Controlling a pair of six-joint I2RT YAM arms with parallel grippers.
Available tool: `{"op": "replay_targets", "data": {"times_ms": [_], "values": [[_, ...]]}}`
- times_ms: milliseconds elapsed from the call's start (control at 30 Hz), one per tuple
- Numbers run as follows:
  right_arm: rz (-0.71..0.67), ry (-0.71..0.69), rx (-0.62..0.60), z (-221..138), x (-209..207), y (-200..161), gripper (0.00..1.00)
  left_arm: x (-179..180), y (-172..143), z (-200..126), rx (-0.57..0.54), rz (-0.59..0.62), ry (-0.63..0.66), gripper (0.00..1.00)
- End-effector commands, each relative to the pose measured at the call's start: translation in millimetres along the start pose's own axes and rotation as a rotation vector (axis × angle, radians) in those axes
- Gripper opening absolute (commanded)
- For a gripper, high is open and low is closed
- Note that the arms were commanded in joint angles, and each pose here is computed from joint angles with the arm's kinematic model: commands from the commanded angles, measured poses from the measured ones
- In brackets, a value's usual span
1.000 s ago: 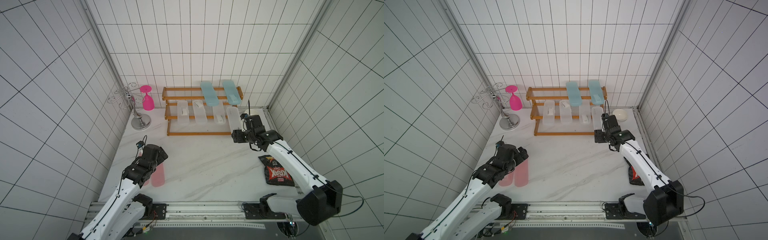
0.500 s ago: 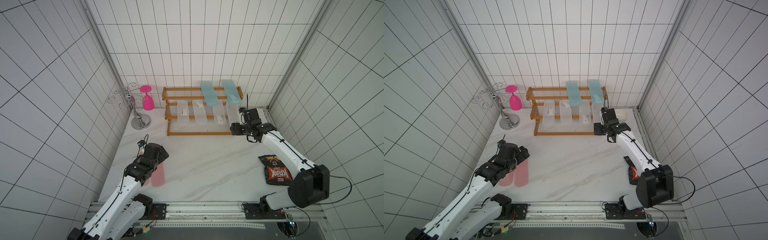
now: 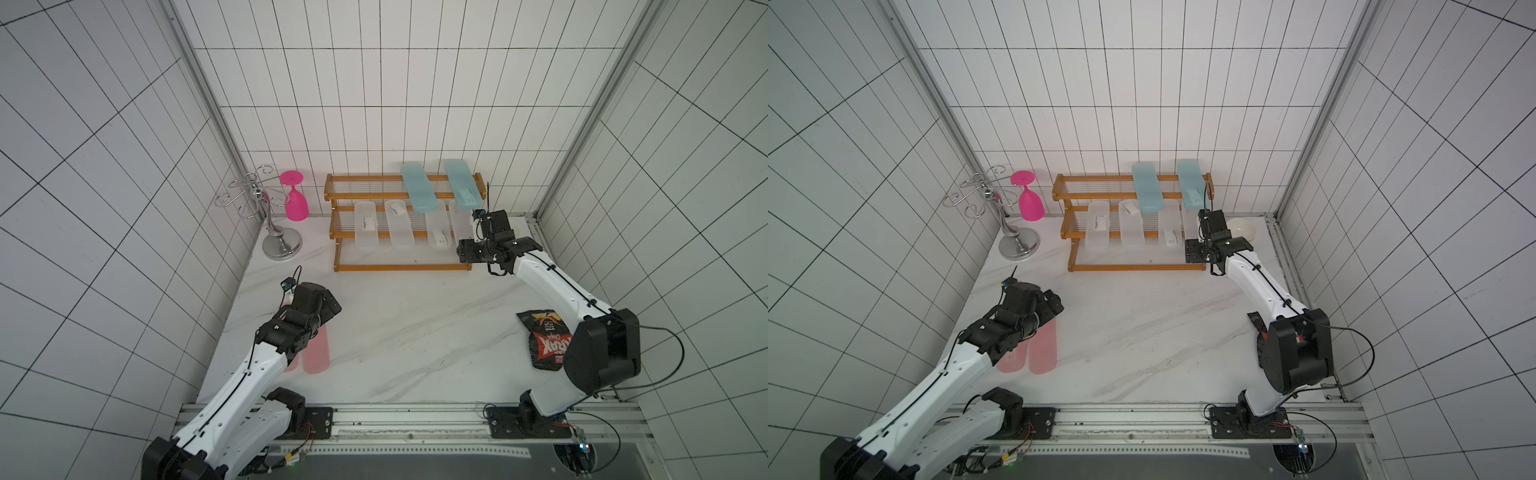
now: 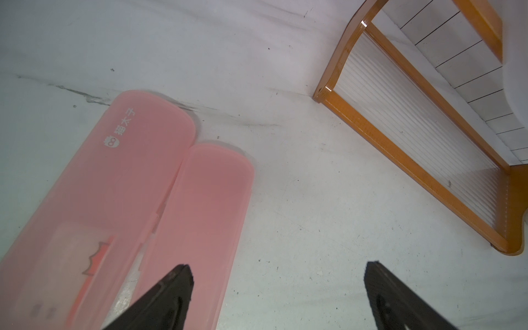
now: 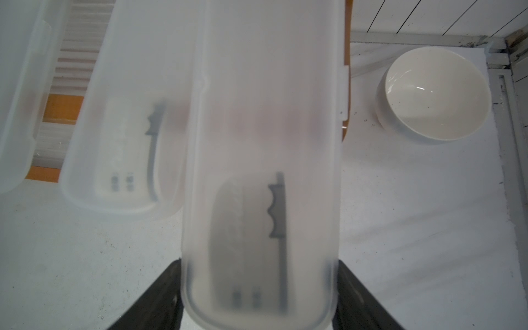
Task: Place the pencil cases on the shelf according to color
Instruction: Place the pencil case on the shelf.
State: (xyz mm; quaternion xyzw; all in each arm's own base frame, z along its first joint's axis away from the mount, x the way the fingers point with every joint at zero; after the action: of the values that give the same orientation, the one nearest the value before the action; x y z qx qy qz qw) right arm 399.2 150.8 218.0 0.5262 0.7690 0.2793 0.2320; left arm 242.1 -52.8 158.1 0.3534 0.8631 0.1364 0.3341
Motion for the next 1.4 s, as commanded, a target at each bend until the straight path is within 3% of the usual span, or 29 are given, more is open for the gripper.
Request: {"op": "replay_targets", "data": {"times_ms": [0,867,1167,1367], "values": [[0.024,-0.032,-0.082,-6.8,-7.9,29.6,0.58,-12.2,7.2,-3.5,-0.015,0.004,-0.042,0.98],[0.082,-0.021,-0.079,23.8,-3.5,47.7,0.72,-11.0,18.5,-16.9,-0.087,0.023,-0.062,0.98],[0.09,-0.032,-0.081,22.9,-5.5,48.1,0.91,-12.5,17.2,-12.1,-0.077,0.027,-0.057,0.98],[0.102,-0.023,-0.09,15.2,-4.0,46.0,0.96,-11.4,16.8,-13.5,-0.078,0.027,-0.06,0.98]]}}
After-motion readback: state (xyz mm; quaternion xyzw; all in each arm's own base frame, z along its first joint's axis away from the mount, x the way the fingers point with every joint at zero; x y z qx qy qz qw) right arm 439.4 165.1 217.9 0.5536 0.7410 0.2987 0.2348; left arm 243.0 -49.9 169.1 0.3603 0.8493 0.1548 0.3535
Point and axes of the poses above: each gripper's point midway between its finger pads, its own z axis out along the fingers, its own x axis along the line the jaws close on, y = z × x, the point moved 3 cm from there along -z, back along the fingers, and after that the axes turned 9 degrees about -z, right-handed, at the moved point
